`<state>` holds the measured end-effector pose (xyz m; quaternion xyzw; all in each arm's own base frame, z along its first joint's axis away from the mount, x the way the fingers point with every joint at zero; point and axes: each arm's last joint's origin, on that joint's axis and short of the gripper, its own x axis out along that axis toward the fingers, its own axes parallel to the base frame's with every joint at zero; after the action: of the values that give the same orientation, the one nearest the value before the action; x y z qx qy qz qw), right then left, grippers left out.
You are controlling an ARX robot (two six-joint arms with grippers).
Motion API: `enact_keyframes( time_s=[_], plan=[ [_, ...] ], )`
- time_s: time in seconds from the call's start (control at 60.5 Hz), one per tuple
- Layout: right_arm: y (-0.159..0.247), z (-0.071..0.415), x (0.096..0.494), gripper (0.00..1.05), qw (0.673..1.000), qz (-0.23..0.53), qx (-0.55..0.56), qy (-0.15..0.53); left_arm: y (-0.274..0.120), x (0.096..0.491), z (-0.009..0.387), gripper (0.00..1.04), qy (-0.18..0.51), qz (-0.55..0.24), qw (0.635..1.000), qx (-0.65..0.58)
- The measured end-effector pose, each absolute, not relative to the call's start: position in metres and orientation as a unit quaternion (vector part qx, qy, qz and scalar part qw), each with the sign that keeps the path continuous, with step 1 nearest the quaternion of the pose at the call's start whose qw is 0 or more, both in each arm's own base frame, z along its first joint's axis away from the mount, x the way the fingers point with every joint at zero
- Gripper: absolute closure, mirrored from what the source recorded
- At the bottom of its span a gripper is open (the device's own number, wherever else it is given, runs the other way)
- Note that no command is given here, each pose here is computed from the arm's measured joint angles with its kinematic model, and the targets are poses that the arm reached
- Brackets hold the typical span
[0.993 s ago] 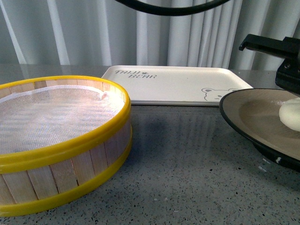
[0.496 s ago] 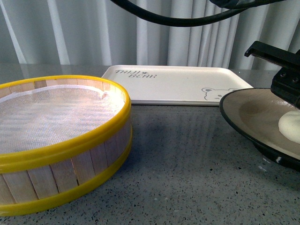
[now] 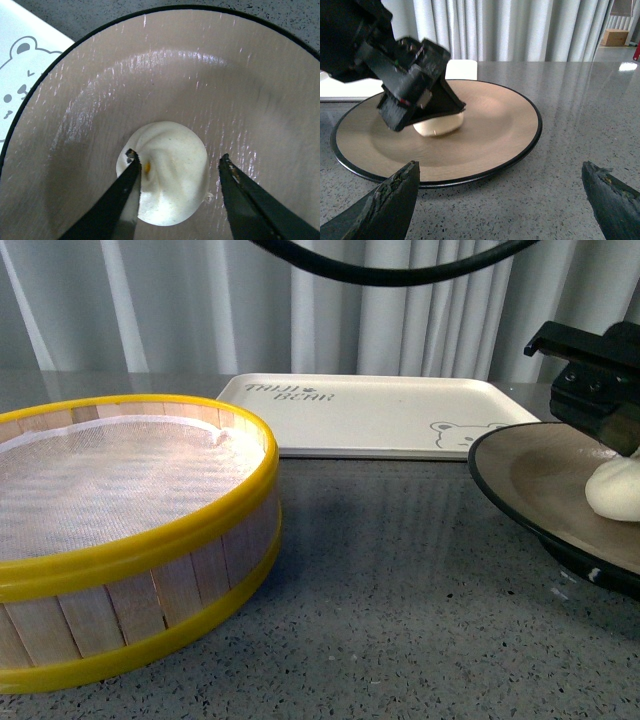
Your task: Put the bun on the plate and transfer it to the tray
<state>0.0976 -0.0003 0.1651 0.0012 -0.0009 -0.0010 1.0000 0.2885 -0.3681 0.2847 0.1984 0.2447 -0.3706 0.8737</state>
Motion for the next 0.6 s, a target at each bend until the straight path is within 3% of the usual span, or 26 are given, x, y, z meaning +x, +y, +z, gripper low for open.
enact_keyframes(
  time_s=[0.199, 0.38, 0.596],
  plan=[
    [0.000, 0.165, 0.098, 0.09, 1.000, -0.001, 0.001, -0.001, -0.345, 0.287, 0.327, 0.05, 0.200, -0.364, 0.897, 0.150],
    [0.000, 0.165, 0.098, 0.09, 1.000, -0.001, 0.001, -0.001, -0.274, 0.271, 0.367, 0.07, 0.145, -0.315, 0.933, 0.101],
    [0.000, 0.165, 0.098, 0.09, 1.000, -0.001, 0.001, -0.001, -0.182, 0.249, 0.362, 0.07, 0.132, -0.221, 0.964, 0.071]
  ],
)
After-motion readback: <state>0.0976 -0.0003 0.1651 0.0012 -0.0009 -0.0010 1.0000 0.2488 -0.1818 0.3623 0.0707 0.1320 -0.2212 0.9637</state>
